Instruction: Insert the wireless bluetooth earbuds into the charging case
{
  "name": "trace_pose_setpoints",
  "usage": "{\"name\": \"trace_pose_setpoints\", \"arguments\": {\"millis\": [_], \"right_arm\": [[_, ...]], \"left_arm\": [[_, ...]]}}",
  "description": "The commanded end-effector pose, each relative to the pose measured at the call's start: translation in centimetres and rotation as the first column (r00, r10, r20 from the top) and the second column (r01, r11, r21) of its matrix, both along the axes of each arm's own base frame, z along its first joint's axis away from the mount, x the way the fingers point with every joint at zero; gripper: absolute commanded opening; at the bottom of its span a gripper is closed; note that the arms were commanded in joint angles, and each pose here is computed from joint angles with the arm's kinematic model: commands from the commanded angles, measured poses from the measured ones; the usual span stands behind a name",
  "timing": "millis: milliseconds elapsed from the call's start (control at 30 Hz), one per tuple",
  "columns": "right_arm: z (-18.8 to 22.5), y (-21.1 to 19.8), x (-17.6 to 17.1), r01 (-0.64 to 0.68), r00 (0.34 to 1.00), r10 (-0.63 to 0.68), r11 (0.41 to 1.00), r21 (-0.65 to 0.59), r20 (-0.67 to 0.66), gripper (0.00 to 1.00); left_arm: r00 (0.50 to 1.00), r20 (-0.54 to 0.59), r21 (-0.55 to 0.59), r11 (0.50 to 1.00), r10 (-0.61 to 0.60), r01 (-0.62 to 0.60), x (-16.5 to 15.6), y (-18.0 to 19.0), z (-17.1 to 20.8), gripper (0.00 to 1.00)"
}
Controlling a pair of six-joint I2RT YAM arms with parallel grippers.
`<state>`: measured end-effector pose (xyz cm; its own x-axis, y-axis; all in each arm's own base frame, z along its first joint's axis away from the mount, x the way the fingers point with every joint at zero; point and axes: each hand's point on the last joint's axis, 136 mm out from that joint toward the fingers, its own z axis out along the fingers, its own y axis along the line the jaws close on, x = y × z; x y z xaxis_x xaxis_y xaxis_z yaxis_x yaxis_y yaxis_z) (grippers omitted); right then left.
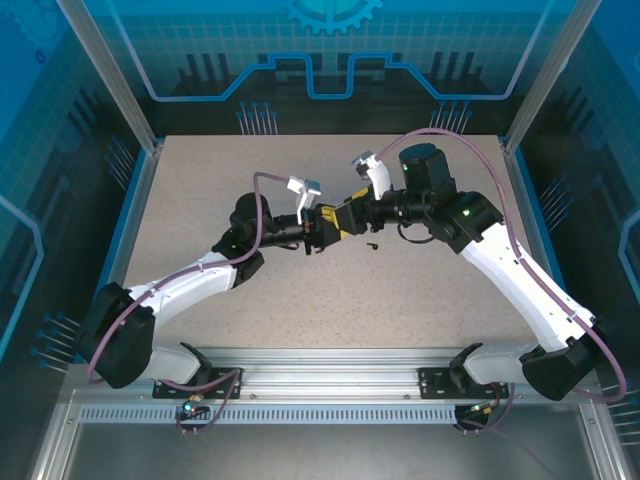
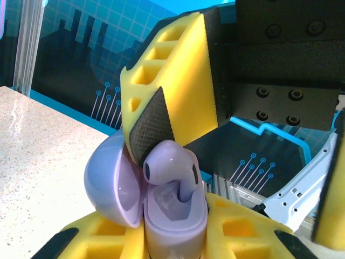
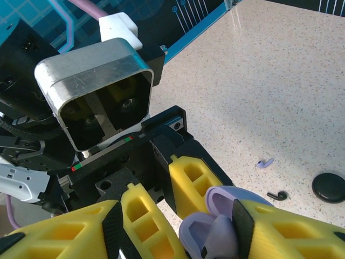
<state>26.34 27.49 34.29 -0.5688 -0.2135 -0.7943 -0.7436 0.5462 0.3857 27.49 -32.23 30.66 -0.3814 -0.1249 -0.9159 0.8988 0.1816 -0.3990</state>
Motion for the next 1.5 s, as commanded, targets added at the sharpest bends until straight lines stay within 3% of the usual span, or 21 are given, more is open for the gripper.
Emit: {"name": "trace_pose_setpoints", "arguments": {"millis": [0,267,733,900,1467], "right_arm": [[2.3,1.1,-0.8,-0.059,0.996,0.055,0.997,0.048,0.076,0.53],[2.4,0.7,-0.5,-0.023,0.996,0.019,0.999,0.043,0.085,0.46],[2.3,-0.6,-0.1,0.054,0.993,-0.056,0.998,0.02,0.103,0.53],[1.6,-2.3,1.1,0.166,0.98,-0.161,0.986,-0.033,0.12,0.52],[-0.7,-2.1,0.4,0.114,0.991,-0.103,0.982,-0.15,0.082,0.48]], "left_arm": [[0.999,0.015,0.025,0.999,-0.045,0.045,-1.0,-1.0,0.1,0.12],[0.999,0.015,0.039,0.999,-0.031,0.03,-0.9,-0.8,-0.1,0.1],[1.0,0.029,0.05,0.999,0.012,-0.014,-0.7,-0.3,0.0,0.09],[0.998,0.062,0.086,0.996,0.023,-0.029,-0.9,0.0,-0.4,0.09],[0.982,0.187,0.134,0.991,-0.02,-0.005,-1.9,0.3,0.1,0.09]]}}
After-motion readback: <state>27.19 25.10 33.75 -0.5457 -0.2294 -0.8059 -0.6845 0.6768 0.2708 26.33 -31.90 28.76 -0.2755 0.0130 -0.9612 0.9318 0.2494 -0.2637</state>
